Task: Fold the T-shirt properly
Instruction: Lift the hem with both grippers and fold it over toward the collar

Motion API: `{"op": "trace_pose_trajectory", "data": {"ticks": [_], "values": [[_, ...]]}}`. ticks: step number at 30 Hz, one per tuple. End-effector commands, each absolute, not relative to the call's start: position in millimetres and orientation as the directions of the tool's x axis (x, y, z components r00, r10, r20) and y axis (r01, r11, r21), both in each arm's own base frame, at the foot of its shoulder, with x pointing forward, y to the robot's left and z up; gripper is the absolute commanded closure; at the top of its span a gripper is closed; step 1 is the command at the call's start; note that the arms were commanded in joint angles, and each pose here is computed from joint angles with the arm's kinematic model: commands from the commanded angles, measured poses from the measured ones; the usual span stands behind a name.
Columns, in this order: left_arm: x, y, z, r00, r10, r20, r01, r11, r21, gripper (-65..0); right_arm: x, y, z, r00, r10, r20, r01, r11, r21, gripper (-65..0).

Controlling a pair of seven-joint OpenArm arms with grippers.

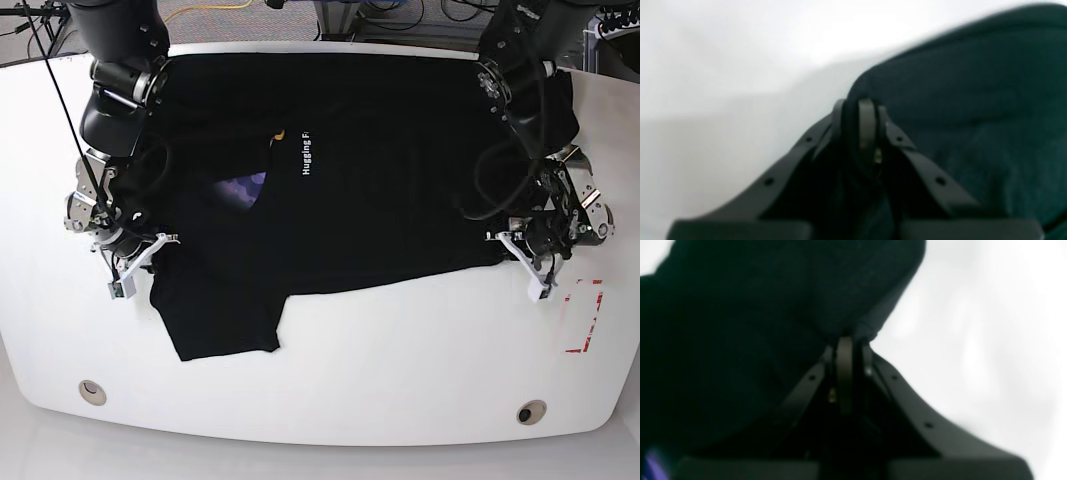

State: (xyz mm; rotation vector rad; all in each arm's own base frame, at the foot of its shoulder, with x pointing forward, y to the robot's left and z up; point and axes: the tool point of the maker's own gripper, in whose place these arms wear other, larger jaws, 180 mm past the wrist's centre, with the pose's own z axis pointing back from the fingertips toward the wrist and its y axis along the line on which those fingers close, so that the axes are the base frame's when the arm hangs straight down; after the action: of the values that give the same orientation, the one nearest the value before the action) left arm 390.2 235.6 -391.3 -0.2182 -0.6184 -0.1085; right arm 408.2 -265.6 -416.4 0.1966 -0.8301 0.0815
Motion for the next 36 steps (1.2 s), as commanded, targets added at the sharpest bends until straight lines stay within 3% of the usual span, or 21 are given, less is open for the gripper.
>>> {"op": "trace_pose_trajectory", "data": {"ticks": [1, 13, 36], "values": [[411, 235, -354, 0.731, -0.084, 0.677, 0.208, 0.973, -0.103, -3.2, 426, -277, -381, 0.602, 0.031, 0.798, -0.158, 0.984, 0.081, 0.0], [405, 227, -300, 0.623, -0.271, 0.734, 0.28, 0.953, 0.114, -3.5, 412, -263, -345, 0.568, 0.17, 0.805, -0.201, 0.978, -0.065, 0.0], [383, 231, -291, 0.595, -0.318, 0.738, 0.275, 0.944, 0.185, -3.8, 370, -257, -305, 0.552, 0.32, 0.77, -0.209, 0.947, -0.244, 0.0]]}}
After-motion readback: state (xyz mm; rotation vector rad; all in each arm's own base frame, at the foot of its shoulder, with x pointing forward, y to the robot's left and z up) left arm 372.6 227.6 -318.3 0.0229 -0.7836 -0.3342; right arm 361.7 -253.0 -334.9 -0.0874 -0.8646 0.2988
